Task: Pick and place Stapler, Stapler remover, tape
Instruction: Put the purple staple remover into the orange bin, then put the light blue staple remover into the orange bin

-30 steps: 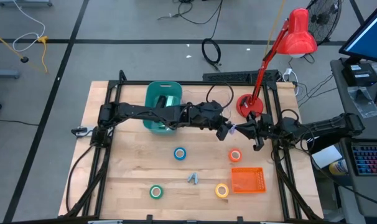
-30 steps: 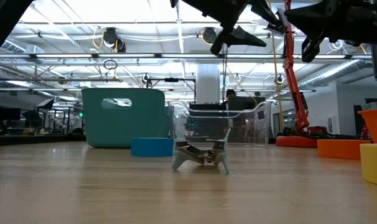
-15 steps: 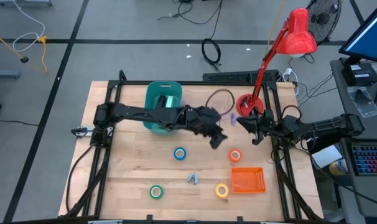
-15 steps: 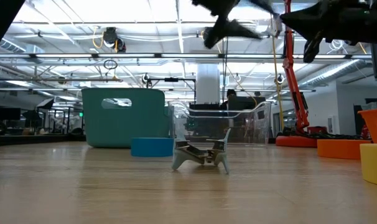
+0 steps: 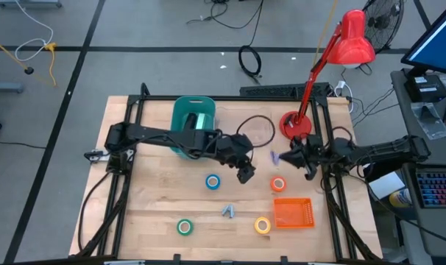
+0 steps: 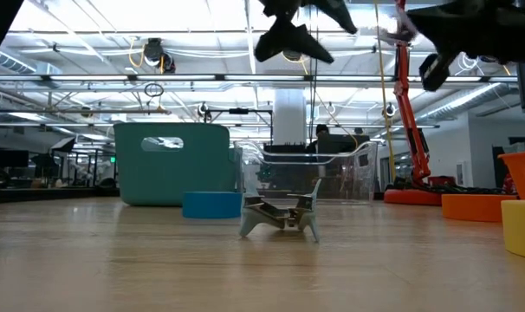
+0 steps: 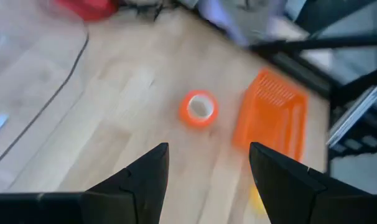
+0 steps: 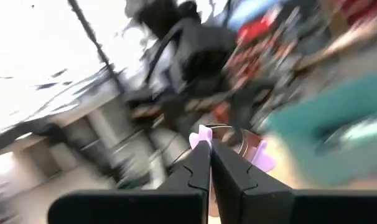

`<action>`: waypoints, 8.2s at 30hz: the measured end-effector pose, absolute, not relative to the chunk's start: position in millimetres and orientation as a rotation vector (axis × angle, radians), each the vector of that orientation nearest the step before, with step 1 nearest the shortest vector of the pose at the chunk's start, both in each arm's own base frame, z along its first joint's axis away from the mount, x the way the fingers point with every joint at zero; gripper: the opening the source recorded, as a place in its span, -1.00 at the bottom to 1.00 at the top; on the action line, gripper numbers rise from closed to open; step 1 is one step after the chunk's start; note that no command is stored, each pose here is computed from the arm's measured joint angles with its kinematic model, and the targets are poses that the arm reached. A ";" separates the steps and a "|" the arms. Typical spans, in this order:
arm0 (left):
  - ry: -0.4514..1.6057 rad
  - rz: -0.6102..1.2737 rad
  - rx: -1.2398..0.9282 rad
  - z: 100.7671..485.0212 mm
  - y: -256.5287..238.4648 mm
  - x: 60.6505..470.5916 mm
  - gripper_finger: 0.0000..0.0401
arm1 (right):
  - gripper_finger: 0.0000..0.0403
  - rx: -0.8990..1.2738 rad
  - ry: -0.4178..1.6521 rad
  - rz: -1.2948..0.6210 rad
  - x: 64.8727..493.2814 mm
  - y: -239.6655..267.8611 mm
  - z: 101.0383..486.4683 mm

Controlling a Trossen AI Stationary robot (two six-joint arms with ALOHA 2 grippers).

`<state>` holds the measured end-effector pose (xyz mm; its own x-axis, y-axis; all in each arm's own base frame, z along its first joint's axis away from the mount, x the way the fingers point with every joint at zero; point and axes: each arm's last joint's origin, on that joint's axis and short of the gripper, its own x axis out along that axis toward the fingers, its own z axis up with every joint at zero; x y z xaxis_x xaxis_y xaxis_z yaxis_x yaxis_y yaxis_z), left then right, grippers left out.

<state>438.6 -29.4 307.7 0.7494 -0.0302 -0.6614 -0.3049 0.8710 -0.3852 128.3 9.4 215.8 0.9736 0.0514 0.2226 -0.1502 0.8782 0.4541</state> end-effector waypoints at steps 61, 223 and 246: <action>0.348 0.142 -0.379 289.8 -79.7 213.1 0.12 | -1.00 0.192 1.218 0.167 155.0 151.4 193.7; 0.185 -0.149 -0.397 218.4 -64.7 118.8 0.12 | -0.45 -0.687 0.742 0.863 375.6 147.7 158.6; 0.185 -0.150 -0.398 218.4 -64.8 118.8 0.12 | -0.96 -0.729 0.765 0.820 377.7 143.2 153.7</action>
<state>118.8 -64.8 218.4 0.9721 -0.1810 -0.1494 0.1086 0.9111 -0.3976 377.7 143.2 153.7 0.4596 0.3573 -0.8131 -0.8362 0.4825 -0.2606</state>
